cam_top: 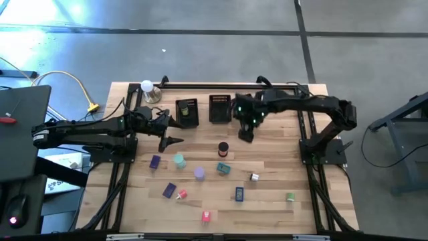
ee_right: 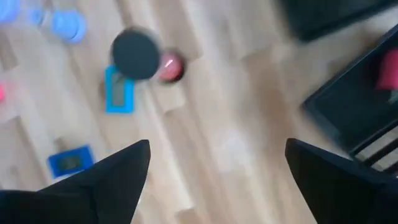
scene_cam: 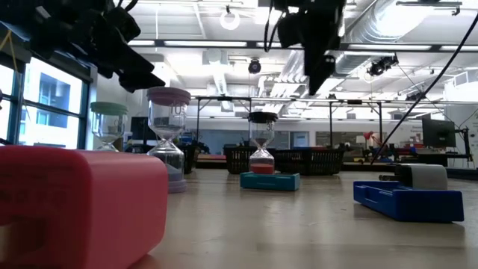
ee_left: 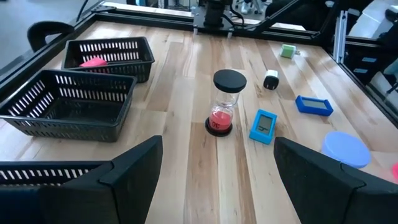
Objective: Pick & Place Office items
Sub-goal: Put the light blue digital timer into the middle black bin
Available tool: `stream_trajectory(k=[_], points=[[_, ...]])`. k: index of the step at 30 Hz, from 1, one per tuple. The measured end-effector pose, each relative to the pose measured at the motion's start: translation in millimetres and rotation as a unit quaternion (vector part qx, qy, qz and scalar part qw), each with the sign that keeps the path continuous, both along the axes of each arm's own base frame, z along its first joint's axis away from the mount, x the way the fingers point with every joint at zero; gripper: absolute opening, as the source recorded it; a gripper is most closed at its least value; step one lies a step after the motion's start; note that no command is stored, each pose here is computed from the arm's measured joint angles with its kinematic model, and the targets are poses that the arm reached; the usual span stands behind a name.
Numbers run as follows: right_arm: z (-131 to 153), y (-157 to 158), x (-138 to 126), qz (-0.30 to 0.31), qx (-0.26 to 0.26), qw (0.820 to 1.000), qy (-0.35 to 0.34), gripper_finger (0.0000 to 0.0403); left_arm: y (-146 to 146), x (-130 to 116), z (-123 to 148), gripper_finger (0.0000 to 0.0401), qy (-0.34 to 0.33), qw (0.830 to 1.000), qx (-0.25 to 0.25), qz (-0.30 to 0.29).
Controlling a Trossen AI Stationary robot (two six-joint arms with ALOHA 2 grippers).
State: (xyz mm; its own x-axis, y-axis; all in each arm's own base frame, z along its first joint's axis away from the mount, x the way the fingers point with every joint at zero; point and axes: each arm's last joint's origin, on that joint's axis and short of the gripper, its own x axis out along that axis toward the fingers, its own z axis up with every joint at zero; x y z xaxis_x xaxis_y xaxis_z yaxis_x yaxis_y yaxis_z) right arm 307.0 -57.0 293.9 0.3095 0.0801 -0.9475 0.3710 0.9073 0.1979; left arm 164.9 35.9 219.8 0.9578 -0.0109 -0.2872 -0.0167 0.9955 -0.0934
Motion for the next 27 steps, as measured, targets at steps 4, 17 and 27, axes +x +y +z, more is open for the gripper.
stream_trajectory(k=[4, 17, 27], points=[[-2, 34, 3, 0.004, 0.007, 1.0, 0.011, 0.0352, 0, 0, 0, 0.0301, 0.001, 1.0, 0.0, 0.008], [-55, 132, 7, 0.028, -0.135, 0.988, -0.07, 0.0323, -4, 1, -1, 0.0301, 0.006, 0.999, -0.042, 0.01], [-83, 151, 8, 0.049, -0.107, 0.98, -0.159, 0.0317, -15, 4, 3, 0.0301, -0.013, 0.998, -0.051, -0.018]])
